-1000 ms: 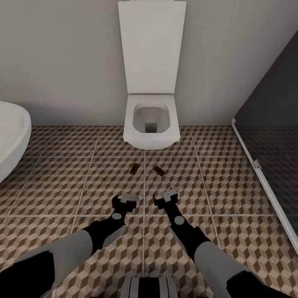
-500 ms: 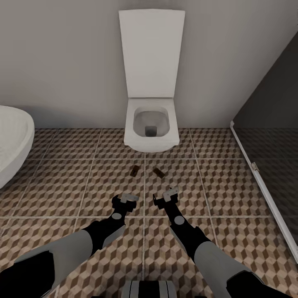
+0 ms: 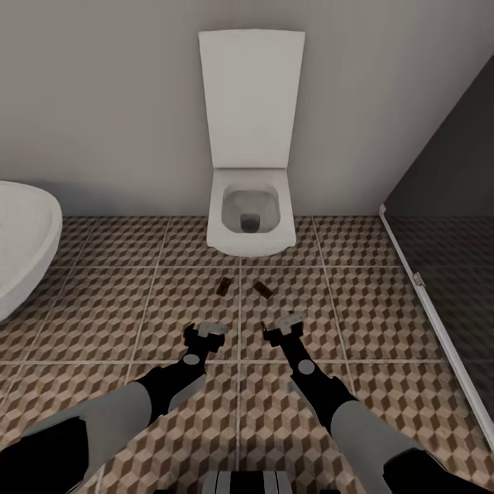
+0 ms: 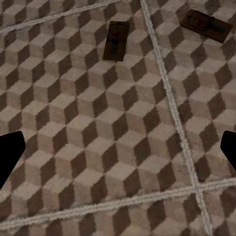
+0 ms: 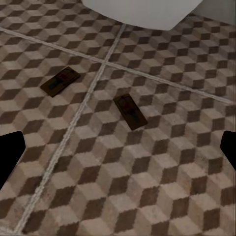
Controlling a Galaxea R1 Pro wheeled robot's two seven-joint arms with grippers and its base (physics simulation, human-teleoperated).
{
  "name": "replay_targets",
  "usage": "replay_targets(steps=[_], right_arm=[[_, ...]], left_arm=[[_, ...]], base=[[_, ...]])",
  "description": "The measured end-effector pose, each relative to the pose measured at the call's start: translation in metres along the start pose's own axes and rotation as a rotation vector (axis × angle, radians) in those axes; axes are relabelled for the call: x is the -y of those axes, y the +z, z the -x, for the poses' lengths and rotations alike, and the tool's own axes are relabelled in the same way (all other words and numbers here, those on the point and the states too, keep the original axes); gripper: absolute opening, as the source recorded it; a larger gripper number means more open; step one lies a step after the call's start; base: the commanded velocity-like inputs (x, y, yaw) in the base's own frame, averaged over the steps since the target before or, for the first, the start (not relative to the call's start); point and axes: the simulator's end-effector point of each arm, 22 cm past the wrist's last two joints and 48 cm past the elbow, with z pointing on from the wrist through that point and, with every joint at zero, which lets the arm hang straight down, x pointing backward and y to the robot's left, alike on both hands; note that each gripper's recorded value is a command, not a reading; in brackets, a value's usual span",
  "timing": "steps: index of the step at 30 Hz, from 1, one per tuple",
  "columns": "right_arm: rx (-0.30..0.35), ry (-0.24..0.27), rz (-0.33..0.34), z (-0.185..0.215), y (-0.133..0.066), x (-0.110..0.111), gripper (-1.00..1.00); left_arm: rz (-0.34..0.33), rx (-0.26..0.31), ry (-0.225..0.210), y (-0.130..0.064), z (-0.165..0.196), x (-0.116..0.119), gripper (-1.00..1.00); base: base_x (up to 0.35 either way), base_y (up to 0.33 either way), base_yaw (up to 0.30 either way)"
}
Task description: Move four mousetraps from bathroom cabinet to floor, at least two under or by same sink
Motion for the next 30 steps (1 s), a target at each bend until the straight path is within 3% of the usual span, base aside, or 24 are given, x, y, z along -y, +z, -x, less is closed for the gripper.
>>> replay_targets(steps=[9,18,30], right_arm=[[-0.016,-0.011,-0.008,-0.011,-0.018,0.016,1.0],[-0.058,-0.02,-0.001,-0.036,-0.043,0.023,1.0],[-0.116,-0.031,0.025,-0.06,-0.077,0.036,1.0]], left_arm=[[0.032,-0.017,0.008,-0.011,-0.004,-0.025,1.0],[0.083,0.003,0.002,-0.024,-0.016,-0.058,1.0],[0.022,-0.104,0.056,-0.048,-0.071,-0.09,1.0]], base=[[0.0,0.0,0.0],[0.0,0.0,0.0],[0.0,0.0,0.0]])
